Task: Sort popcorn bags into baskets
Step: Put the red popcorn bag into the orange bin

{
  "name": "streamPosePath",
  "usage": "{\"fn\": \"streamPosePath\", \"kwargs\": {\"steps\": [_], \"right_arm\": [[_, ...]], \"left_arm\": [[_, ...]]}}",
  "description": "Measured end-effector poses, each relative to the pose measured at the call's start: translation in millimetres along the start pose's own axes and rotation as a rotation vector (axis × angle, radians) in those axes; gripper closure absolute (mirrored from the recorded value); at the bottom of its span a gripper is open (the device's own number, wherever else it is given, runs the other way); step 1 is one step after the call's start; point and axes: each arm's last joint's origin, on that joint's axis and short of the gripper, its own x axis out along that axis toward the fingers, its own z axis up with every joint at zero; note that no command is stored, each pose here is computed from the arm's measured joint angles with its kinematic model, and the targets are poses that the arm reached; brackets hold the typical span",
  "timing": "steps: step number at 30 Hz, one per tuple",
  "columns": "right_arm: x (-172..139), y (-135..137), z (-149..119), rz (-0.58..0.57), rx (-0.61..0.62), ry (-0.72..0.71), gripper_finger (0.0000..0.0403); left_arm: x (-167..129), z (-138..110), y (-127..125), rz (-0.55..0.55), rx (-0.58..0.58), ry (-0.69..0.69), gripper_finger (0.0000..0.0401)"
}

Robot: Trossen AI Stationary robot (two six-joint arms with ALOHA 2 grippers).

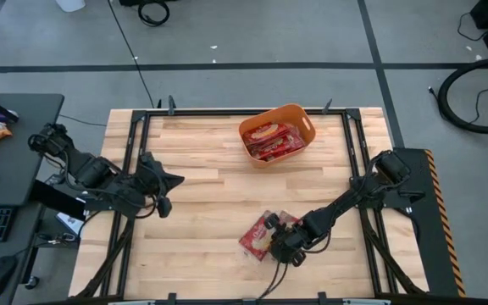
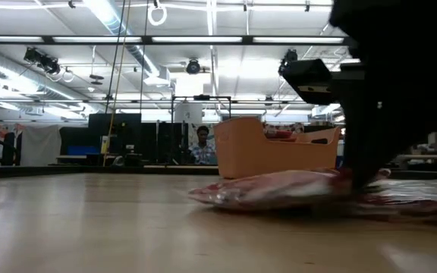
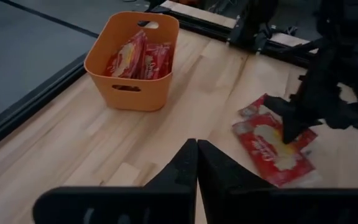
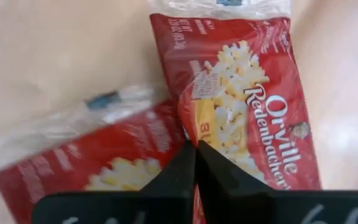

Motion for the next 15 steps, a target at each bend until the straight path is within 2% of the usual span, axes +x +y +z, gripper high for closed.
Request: {"fn": "streamPosePath", "kwargs": {"steps": [7,15], "right_arm": [[-40,-26,-1,-0.03,0.052,-0.02,0.0396],[-102,-80,-26,-0.233,0.178,0.032,0.0398]], "left_arm": [[0,4,-5,-0.045,-0.052,-0.022,0.0388],[1,9,-5,-0.024,-0.092,-0.073,0.0388]]}}
